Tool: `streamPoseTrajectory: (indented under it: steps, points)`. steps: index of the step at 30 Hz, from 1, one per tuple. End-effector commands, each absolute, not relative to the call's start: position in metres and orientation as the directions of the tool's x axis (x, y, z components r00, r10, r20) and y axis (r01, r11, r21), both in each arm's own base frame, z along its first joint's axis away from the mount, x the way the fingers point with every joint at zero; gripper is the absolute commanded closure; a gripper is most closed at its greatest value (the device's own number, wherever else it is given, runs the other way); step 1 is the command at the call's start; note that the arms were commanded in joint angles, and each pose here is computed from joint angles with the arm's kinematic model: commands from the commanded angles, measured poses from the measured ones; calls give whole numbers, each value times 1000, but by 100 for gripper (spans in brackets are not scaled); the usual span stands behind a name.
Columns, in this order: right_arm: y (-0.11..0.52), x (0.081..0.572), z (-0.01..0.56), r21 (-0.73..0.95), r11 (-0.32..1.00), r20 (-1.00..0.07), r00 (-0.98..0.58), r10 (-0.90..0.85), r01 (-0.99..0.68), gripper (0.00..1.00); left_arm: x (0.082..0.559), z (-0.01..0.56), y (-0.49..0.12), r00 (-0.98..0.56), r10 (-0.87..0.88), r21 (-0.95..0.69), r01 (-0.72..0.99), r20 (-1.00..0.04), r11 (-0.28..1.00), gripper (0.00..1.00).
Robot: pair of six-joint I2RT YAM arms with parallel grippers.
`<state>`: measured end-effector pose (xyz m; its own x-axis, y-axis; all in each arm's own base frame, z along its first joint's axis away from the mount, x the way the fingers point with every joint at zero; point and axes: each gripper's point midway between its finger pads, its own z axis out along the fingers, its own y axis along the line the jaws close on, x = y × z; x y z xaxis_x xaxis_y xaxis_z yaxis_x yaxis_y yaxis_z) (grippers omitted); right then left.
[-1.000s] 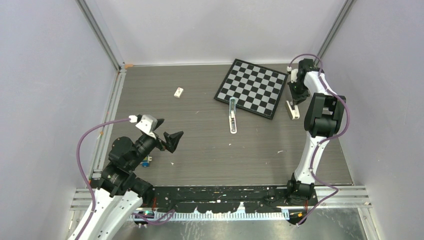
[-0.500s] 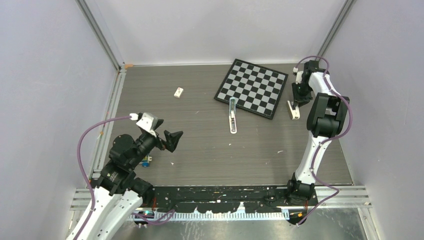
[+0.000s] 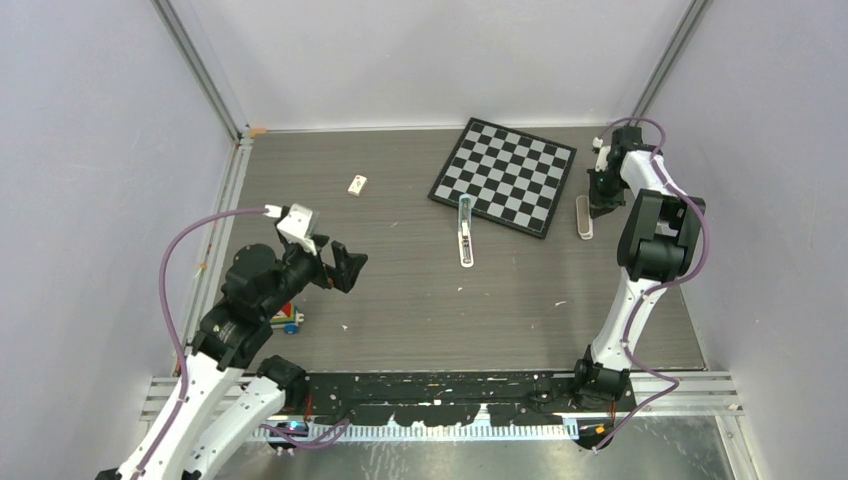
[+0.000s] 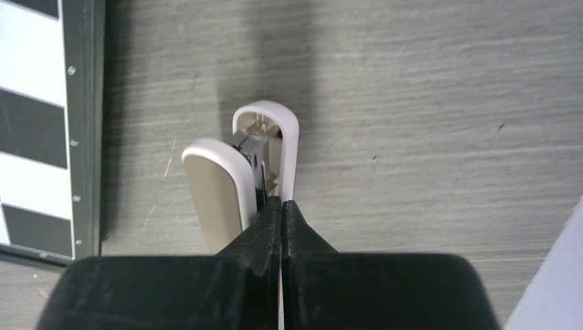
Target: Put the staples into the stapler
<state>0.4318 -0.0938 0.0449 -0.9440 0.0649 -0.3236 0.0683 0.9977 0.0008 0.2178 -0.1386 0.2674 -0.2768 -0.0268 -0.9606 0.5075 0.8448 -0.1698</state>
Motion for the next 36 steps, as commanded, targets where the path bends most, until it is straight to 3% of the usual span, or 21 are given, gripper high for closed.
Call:
streamPoseTrajectory:
  steps: [1,7,16,18,30,33,36]
  points:
    - [-72,433,83,59,995,-437,-894,99,82,99,215,263,-153,-398,-16,-242,524,-917,817,7]
    - [-74,425,90,16,991,-435,-892,125,132,93,213,258,-161,-430,-22,-278,543,-903,792,9]
    - [-63,434,80,70,988,-446,-881,157,141,28,210,257,-159,-406,-21,-263,551,-914,792,8]
    - [-61,433,70,53,991,-430,-893,136,125,20,211,256,-158,-406,-13,-256,552,-914,794,8]
    - [-65,403,31,-73,994,-309,-949,61,87,21,217,251,-148,-435,9,-230,493,-900,839,2]
    - [-63,401,26,-76,995,-299,-953,43,69,28,220,249,-143,-442,6,-224,466,-897,856,0]
    - [-62,399,26,-94,994,-297,-954,31,62,43,225,248,-132,-451,-16,-215,394,-892,894,0]
